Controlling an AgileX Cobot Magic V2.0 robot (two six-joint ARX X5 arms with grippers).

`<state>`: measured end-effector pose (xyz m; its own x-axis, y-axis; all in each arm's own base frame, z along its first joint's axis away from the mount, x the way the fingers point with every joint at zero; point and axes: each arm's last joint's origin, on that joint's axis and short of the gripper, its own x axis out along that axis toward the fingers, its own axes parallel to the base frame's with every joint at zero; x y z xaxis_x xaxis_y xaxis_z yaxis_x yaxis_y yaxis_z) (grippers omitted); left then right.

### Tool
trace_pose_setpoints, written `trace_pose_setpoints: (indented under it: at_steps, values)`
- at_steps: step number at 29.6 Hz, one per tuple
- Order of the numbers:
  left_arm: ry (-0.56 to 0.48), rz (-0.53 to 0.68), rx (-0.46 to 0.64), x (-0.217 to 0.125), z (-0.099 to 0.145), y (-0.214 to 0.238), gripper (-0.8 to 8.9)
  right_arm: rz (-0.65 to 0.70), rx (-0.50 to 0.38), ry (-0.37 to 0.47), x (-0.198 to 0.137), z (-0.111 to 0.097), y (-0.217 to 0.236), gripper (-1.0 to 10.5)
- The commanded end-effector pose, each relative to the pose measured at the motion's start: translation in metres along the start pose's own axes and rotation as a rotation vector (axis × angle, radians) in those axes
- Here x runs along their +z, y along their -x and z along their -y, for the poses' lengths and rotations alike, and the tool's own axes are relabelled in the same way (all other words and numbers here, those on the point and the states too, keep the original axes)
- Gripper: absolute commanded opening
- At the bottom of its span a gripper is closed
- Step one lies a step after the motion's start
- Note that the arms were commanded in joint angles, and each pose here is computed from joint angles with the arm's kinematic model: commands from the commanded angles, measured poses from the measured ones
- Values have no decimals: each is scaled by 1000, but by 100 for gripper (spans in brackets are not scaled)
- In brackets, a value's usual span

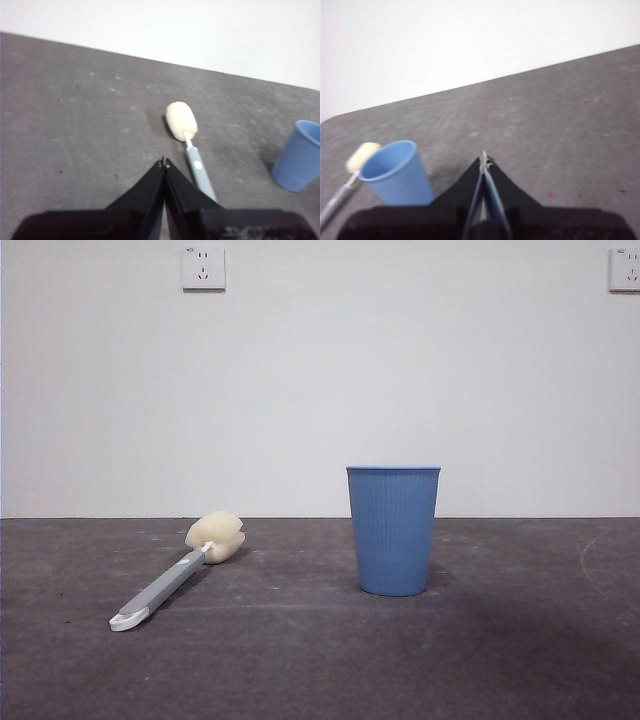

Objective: Pick up the cup brush,pick up the cup,insert the brush into the cup,clean the cup,put the cup brush back,put the cup back to the fixed position on the table

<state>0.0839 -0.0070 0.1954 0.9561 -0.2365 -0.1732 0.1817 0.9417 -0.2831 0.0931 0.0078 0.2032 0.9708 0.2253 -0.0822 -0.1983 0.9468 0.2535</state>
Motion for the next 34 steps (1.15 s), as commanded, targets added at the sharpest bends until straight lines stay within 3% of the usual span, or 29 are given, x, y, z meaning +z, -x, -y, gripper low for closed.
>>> trace_pose_setpoints:
  at_steps: [1,8,13,18,26,31,32,33,34]
  values:
    - [42,-10,-33,16,7,7,-6,-35,41,-21,15,-5,-1,-11]
    - [36,-125,-85,56,23,21,-6,-242,187,-12,58,-19,-11,-11]
    - [20,-272,-173,77,31,20,-6,-407,278,5,86,-27,-20,-11]
    - [13,-426,-194,89,34,16,-6,-543,363,28,107,-34,-25,-11]
    - [-34,-558,-192,91,34,11,-6,-708,389,60,108,-35,-31,-11]
    - [-37,-559,-193,92,34,11,6,-709,392,65,108,-35,-31,8]
    - [-35,-557,-193,92,34,12,79,-709,392,65,108,-35,-31,72]
    - [-33,-557,-192,92,34,12,240,-709,392,64,108,-35,-31,201]
    - [-30,-558,-191,92,34,11,489,-711,388,53,108,-35,-31,386]
